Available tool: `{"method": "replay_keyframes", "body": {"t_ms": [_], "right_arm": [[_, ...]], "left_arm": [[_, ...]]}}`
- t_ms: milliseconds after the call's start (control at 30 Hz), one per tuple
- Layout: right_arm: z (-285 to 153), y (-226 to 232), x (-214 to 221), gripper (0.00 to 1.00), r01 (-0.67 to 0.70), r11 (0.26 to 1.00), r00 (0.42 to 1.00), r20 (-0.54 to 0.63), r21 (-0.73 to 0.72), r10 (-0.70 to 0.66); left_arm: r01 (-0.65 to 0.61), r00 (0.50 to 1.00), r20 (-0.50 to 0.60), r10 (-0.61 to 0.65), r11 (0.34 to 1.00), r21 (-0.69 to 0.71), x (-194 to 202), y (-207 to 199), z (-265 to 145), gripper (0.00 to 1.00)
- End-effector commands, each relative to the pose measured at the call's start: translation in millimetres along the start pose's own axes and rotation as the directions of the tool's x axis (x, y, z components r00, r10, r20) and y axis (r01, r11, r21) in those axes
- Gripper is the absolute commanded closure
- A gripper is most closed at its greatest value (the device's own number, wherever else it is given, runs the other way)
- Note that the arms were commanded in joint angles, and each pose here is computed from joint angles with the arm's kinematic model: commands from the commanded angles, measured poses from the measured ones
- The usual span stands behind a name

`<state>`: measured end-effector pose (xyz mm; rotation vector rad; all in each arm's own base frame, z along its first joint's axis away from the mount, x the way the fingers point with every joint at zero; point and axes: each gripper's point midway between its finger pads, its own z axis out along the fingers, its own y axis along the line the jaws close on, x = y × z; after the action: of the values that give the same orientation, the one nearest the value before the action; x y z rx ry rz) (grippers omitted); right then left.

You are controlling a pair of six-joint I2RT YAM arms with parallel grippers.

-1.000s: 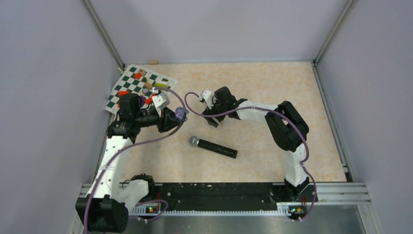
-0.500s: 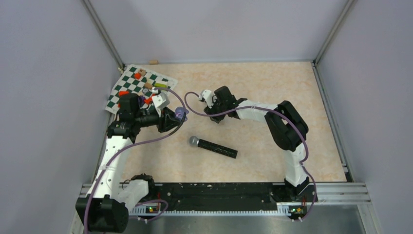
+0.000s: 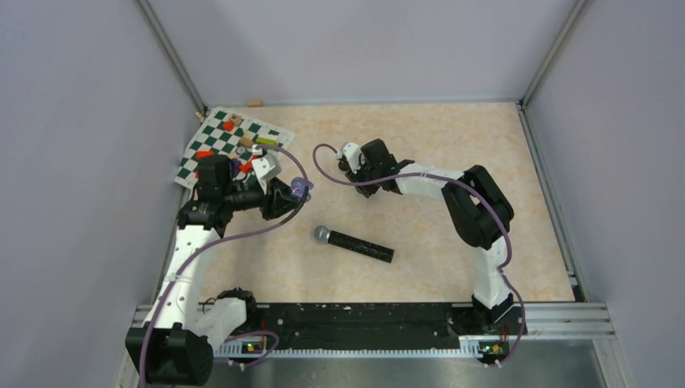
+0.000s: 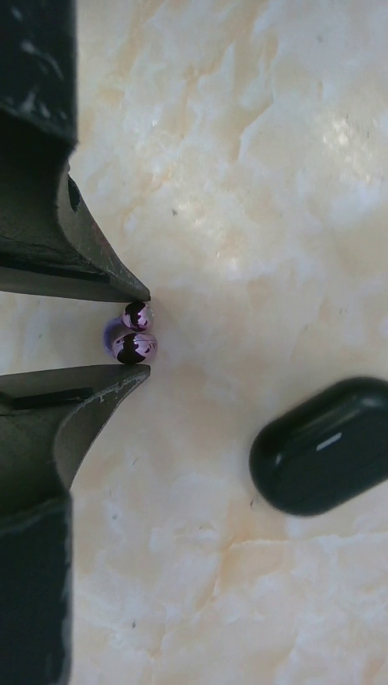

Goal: Insert the wireless bluetooth earbuds into the charging case
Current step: Pick up the earbud from the center of the board.

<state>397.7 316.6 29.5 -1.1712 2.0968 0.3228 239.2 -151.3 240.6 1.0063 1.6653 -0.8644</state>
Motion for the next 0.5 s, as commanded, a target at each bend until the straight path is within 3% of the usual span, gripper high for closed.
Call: {"method": "replay_keyframes", "body": {"t_ms": [0, 300, 467], "right_arm": [[-12, -39, -11, 0.67, -0.1, 0.988, 0.995, 0.035, 0.121, 0.097], [-48, -119, 29, 0.68, -0.398, 0.875, 0.917, 0.084, 0.277, 0.39], [-59, -139, 52, 0.68, -0.479, 0.816, 0.875, 0.097, 0.324, 0.475]], "left_arm": [[-0.018, 0.999, 0.029, 0.018, 1.0, 0.021, -6, -1, 0, 1.0], [-0.015, 0.999, 0.029, 0.014, 1.0, 0.021, -5, 0, 0, 1.0], [-0.014, 0.999, 0.029, 0.013, 1.0, 0.022, -5, 0, 0, 1.0]]}}
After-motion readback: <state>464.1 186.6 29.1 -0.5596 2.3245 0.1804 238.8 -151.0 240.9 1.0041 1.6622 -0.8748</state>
